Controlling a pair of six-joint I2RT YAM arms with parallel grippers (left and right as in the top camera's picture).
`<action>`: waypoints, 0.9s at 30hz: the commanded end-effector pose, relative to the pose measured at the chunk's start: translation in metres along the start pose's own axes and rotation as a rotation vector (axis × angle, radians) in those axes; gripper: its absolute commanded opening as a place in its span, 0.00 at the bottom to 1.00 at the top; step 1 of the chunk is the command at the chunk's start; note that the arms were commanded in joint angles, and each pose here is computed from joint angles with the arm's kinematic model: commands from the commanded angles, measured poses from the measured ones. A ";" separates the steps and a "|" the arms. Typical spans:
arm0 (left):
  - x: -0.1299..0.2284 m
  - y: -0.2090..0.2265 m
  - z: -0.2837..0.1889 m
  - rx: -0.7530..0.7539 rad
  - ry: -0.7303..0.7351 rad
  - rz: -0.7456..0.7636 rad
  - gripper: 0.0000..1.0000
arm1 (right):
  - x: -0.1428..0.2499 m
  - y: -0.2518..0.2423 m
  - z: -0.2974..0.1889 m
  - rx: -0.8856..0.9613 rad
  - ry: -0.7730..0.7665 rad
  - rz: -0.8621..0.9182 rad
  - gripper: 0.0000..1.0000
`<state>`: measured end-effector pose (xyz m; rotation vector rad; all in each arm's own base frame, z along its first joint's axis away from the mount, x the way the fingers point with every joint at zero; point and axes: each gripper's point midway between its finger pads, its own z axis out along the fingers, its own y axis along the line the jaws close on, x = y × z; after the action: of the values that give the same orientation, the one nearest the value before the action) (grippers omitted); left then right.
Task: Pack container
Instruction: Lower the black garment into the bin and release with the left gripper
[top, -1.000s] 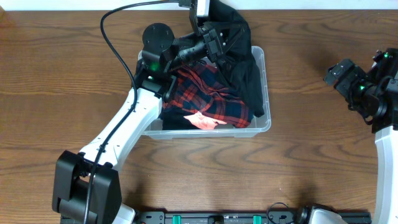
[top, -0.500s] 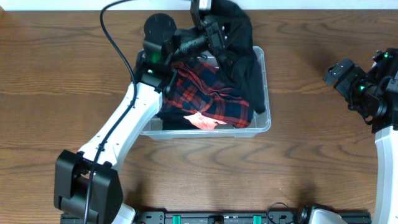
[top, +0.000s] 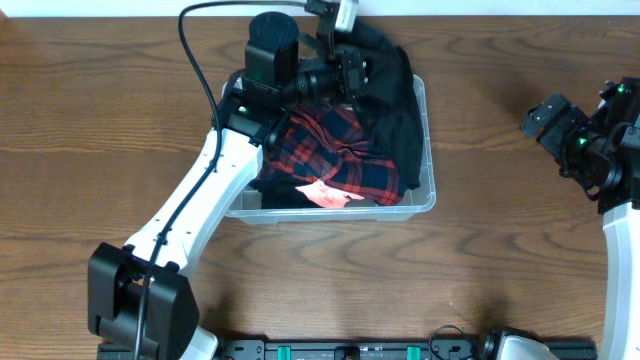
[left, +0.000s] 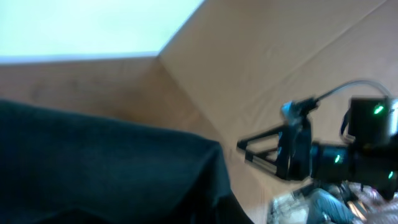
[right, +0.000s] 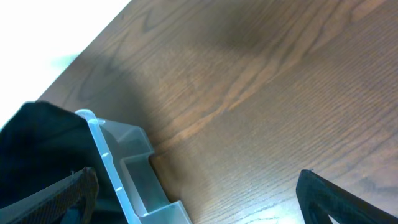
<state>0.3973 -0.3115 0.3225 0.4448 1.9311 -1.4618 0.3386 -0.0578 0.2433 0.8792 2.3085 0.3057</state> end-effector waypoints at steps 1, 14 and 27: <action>0.006 -0.009 -0.007 0.027 0.060 0.024 0.06 | -0.002 -0.003 0.000 0.010 -0.005 0.014 0.99; 0.095 0.096 -0.136 -0.919 0.322 -0.079 0.12 | -0.002 -0.003 0.000 0.010 -0.005 0.014 0.99; 0.049 0.056 -0.181 -1.023 0.114 0.053 0.66 | -0.002 -0.003 0.000 0.010 -0.005 0.014 0.99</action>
<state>0.3397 -0.1402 0.2354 0.1105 2.5561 -0.3074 0.3385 -0.0581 0.2429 0.8804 2.3093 0.3037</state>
